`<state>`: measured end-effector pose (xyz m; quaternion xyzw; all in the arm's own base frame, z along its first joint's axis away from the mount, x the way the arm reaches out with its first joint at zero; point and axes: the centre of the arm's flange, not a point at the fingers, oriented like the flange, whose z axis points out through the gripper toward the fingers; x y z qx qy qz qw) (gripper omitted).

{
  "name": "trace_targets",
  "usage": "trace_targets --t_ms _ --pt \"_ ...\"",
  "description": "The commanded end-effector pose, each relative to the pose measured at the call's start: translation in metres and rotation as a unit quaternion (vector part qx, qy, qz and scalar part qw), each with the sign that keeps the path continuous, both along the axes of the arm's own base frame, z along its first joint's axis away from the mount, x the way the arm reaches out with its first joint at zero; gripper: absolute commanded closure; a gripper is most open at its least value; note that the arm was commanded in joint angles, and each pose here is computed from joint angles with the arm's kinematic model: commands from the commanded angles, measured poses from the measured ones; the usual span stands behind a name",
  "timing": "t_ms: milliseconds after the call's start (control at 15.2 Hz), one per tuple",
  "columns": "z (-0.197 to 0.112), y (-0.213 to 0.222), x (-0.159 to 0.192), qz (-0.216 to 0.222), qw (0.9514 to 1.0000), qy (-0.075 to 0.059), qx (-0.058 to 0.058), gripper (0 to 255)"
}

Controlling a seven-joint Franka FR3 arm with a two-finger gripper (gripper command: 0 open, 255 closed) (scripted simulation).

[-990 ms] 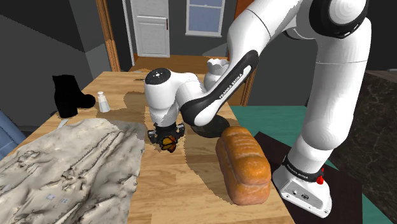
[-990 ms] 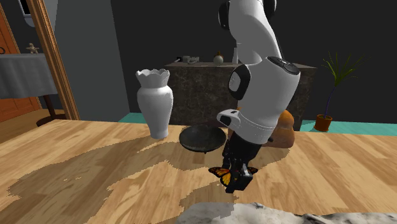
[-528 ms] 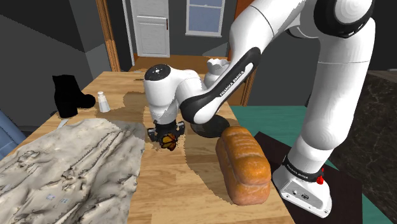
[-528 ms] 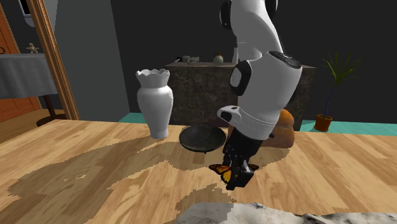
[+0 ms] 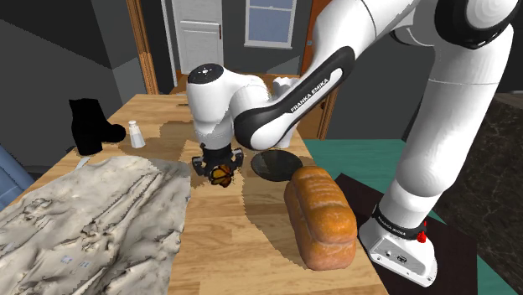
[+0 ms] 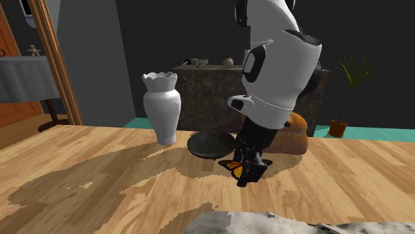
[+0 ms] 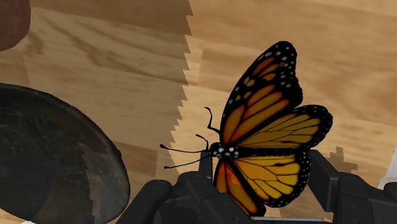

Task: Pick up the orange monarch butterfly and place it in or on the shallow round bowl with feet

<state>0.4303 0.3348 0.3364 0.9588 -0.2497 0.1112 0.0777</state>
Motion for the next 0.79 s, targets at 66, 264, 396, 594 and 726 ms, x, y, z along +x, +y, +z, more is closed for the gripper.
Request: trace_targets --t_ms 66,264,396,594,726 --pt "0.016 -0.001 -0.001 0.0 1.0 0.0 0.0 255" --pt "0.032 -0.001 -0.001 0.0 1.0 0.0 0.0 255" --pt "0.042 -0.001 -0.001 0.0 1.0 0.0 0.0 255" --pt "0.058 -0.001 -0.001 0.0 1.0 0.0 0.0 255" --pt "0.067 -0.001 -0.001 0.0 1.0 0.0 0.0 255"
